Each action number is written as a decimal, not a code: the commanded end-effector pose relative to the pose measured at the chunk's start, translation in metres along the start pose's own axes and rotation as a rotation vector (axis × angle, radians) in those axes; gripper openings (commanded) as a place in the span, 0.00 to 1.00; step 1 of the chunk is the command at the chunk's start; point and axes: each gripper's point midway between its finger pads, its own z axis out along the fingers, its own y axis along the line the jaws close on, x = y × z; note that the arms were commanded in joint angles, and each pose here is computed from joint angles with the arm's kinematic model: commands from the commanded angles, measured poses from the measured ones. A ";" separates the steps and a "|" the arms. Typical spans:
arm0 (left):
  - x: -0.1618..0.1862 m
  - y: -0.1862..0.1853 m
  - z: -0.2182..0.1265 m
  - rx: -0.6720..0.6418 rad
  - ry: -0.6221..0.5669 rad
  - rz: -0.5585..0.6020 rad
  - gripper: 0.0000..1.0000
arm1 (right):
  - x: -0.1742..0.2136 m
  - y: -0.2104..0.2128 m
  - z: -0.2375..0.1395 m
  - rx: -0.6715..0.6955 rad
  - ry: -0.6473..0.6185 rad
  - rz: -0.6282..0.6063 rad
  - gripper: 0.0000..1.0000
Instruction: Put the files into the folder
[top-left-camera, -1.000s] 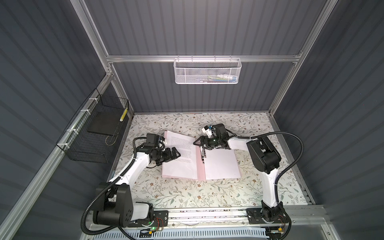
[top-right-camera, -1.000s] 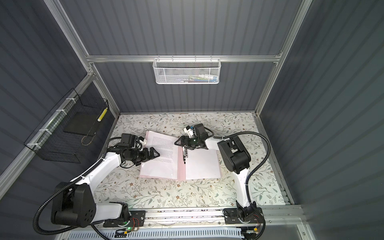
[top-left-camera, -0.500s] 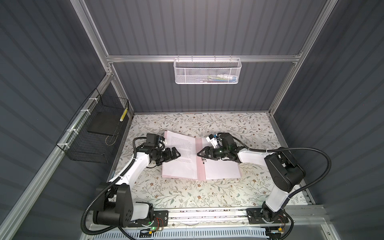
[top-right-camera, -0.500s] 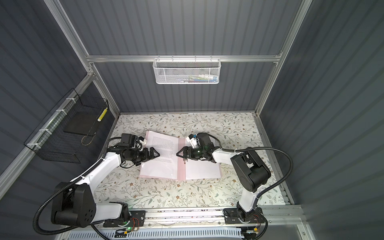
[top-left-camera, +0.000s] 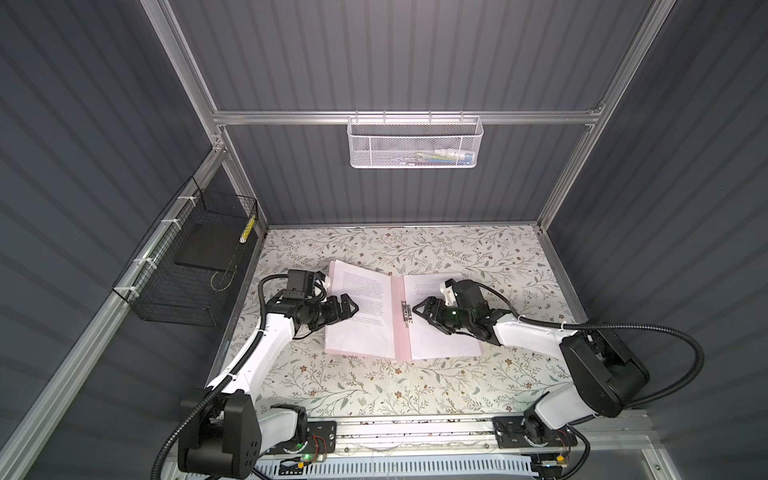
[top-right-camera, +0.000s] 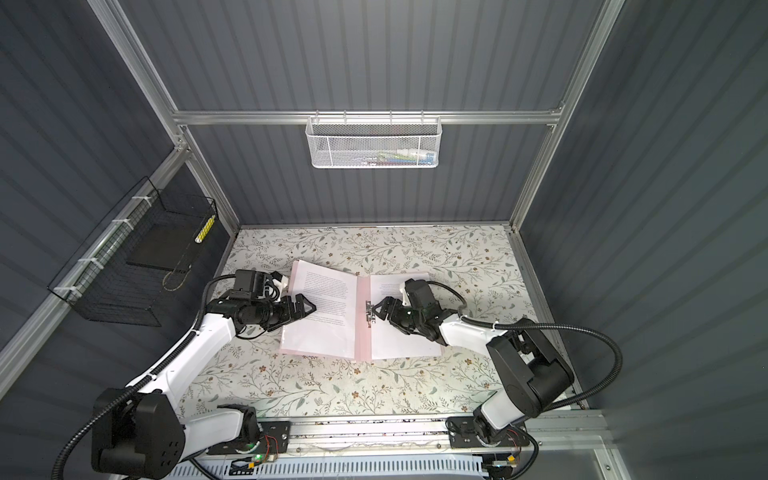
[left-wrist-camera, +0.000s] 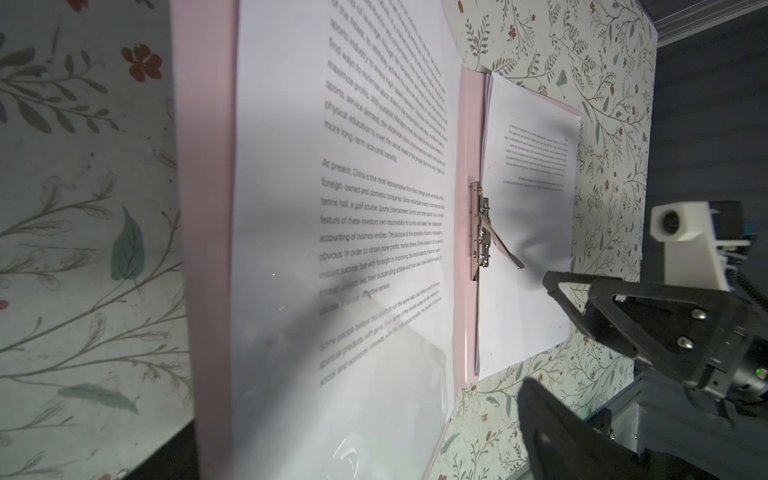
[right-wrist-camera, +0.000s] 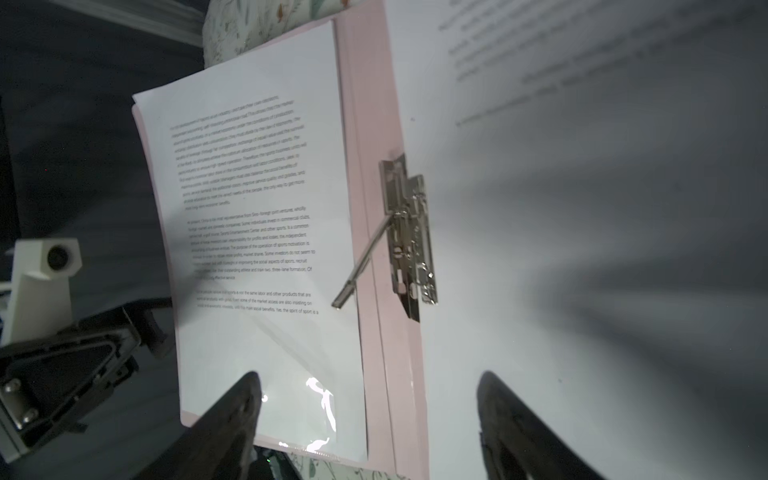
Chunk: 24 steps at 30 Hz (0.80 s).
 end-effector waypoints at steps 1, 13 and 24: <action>0.015 -0.001 0.003 0.016 0.034 -0.020 1.00 | -0.002 0.005 0.005 -0.019 -0.058 0.184 0.60; 0.018 -0.010 0.009 0.052 0.053 0.001 1.00 | -0.005 0.034 0.031 -0.124 -0.061 0.373 0.33; 0.019 -0.013 0.007 0.066 0.049 0.008 1.00 | -0.011 0.041 0.044 -0.155 -0.060 0.421 0.28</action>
